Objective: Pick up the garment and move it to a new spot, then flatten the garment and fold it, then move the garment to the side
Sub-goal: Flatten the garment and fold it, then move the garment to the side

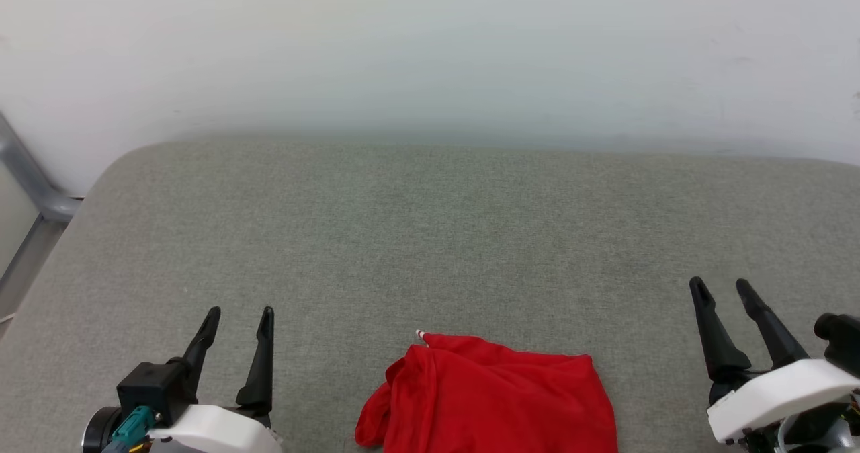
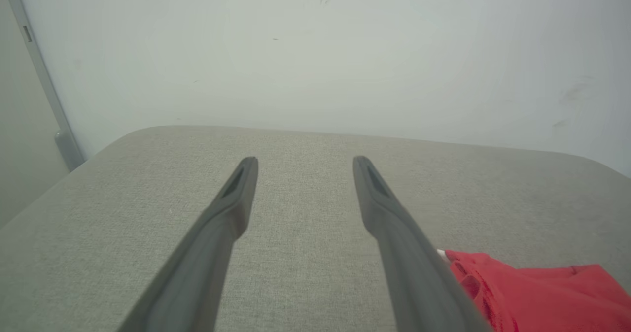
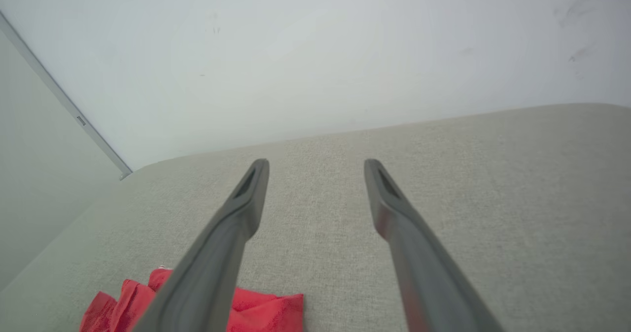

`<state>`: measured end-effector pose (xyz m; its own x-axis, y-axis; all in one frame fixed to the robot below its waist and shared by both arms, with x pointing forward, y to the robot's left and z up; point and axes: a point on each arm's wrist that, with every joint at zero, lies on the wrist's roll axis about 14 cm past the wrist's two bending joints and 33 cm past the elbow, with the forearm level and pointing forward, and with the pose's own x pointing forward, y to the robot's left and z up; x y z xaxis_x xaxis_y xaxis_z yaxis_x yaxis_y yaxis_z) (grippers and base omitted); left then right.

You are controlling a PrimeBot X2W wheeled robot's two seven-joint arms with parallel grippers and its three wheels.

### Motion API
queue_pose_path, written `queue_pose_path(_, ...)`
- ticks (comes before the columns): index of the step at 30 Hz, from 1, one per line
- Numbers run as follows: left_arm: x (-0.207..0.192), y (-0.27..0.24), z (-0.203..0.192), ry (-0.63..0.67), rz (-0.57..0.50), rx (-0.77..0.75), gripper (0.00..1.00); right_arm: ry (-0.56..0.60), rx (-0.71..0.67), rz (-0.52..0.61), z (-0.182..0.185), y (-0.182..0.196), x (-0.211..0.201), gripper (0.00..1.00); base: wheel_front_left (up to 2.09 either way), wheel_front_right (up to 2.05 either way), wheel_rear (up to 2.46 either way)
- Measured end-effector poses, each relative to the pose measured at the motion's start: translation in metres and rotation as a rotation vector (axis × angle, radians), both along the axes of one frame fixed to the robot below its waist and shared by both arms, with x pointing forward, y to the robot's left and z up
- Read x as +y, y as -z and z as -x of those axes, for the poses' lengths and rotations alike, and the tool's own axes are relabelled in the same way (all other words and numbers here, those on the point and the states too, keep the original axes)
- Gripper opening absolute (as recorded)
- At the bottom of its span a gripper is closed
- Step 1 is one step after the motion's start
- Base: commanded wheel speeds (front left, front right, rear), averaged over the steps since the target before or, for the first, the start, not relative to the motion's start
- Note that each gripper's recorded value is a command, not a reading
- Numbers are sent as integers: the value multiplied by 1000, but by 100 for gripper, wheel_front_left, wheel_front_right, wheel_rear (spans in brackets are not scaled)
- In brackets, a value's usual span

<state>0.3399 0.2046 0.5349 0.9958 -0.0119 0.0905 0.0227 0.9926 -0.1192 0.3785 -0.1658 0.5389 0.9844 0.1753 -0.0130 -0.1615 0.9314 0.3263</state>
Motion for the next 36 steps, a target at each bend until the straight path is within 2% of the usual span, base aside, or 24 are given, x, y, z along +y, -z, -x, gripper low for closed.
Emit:
queue_pose_path(7,1,3,0,-11,-9,6,100,48,-153,168,24,-25,-4,100,0,0,0)
queue_pose_path(12,-1,9,3,-9,-10,20,100,76,-152,224,40,-17,-11,100,0,0,0)
queue_pose_path(28,-2,18,5,-6,-9,44,100,129,-133,206,53,-14,-22,100,0,0,0)
queue_pose_path(32,-1,18,4,-7,-8,47,100,137,-82,184,51,-5,-27,100,0,0,0)
queue_pose_path(36,0,15,0,-9,-7,35,100,141,60,115,48,24,-39,100,0,0,0)
